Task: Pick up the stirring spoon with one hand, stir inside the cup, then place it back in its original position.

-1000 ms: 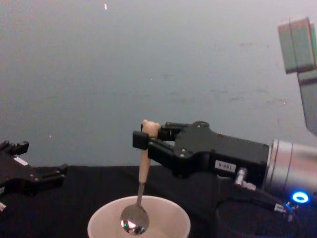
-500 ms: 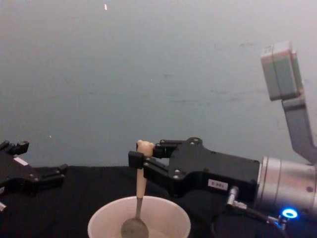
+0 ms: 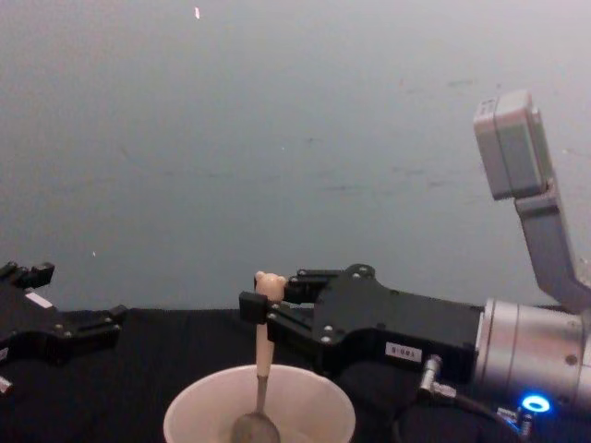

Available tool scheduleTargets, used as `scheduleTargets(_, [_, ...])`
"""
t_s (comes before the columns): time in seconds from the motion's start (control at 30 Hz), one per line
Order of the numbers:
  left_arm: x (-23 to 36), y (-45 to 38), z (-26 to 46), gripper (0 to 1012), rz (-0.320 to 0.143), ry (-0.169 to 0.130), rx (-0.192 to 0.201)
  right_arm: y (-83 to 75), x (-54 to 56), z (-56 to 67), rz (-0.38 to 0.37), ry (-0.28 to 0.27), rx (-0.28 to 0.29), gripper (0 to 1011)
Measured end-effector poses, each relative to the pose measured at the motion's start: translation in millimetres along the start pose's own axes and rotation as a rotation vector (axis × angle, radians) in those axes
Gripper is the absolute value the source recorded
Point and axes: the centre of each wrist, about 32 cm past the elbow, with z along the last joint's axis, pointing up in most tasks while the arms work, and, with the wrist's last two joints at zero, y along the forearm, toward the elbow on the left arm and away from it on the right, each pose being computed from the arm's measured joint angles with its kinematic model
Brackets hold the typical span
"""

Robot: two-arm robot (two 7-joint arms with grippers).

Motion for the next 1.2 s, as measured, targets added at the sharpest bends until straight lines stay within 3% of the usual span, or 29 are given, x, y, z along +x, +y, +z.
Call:
scheduleTargets(0.43, [0.0, 0.0, 0.0, 1001, 0.0, 0.0, 0.0, -19.4, -1.0, 5.5, -0.022, -0.015, -0.011, 213])
scheduleTargets(0.73, [0.0, 0.0, 0.0, 1001, 0.0, 0.0, 0.0, -34.2, -11.9, 12.0, 0.001, -0.007, -0.001, 213])
scheduleTargets(0.93, [0.0, 0.0, 0.0, 1001, 0.0, 0.0, 0.0, -32.4, -22.3, 12.7, 0.045, 0.004, -0.001, 213])
scheduleTargets(1.2, [0.0, 0.0, 0.0, 1001, 0.0, 0.0, 0.0, -19.5, -27.1, 11.7, 0.071, 0.014, 0.007, 213])
